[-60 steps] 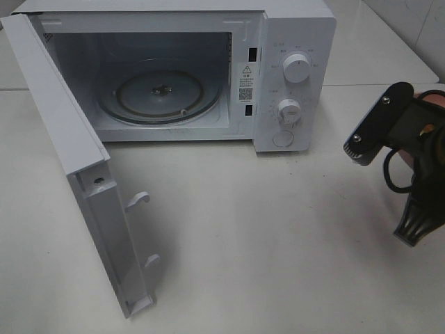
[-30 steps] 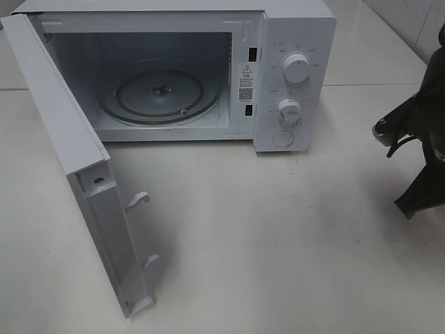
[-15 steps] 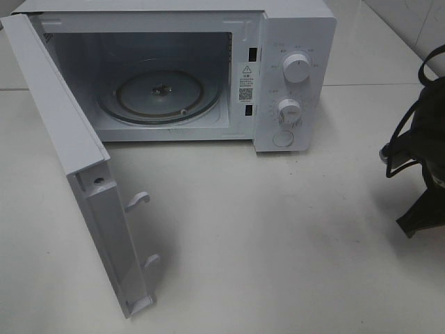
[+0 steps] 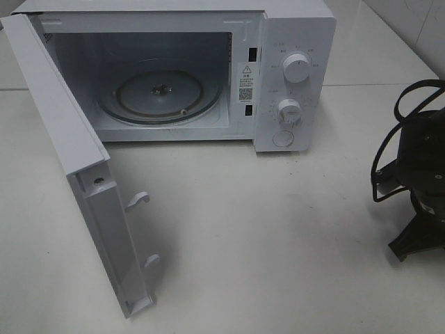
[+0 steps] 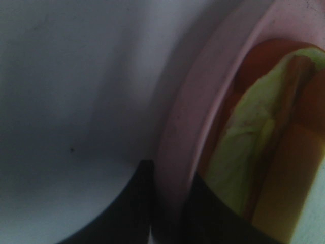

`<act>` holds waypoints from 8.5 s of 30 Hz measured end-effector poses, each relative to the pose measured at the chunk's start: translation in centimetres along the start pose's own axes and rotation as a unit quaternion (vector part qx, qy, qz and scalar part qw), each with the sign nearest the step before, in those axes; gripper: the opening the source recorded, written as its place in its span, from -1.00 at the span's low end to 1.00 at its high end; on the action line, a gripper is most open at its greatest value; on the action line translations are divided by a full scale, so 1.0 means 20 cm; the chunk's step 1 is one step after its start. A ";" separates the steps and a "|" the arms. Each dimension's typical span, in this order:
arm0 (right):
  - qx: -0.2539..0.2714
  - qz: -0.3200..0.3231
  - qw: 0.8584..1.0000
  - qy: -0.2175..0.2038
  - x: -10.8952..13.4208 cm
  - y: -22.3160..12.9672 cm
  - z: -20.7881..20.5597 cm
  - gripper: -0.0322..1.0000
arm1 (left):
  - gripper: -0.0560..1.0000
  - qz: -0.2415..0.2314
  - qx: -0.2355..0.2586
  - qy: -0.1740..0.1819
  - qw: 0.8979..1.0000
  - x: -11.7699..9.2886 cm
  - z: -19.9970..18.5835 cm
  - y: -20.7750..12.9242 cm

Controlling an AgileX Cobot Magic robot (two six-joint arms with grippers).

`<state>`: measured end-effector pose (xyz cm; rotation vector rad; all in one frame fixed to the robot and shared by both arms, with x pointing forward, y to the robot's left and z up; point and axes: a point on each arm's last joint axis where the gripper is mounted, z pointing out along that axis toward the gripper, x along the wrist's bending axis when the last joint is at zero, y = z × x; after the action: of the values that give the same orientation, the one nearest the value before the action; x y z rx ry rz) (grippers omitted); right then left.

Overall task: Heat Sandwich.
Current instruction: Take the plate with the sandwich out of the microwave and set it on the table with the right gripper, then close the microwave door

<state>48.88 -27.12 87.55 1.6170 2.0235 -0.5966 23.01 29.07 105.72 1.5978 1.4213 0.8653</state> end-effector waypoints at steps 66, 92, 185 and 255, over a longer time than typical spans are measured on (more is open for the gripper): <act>-0.270 0.055 0.918 0.284 -0.45 -0.68 -0.83 0.55 | 0.94 0.000 0.000 0.000 1.000 0.00 0.00 0.00; -0.388 0.181 0.866 0.259 -0.44 -1.23 -0.72 0.55 | 0.94 0.000 0.000 0.000 1.000 0.00 0.00 0.00; -0.462 0.249 0.819 0.232 -0.40 -1.32 -0.72 0.55 | -0.83 -0.027 0.058 0.018 0.998 0.07 0.38 0.27; -0.462 0.249 0.819 0.232 -0.40 -1.32 -0.72 0.55 | -0.89 0.060 -0.130 -0.156 0.977 -0.23 1.42 0.07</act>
<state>23.17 -30.10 104.79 1.5717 1.5909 0.9299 48.25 20.82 94.63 1.5496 0.9602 0.7901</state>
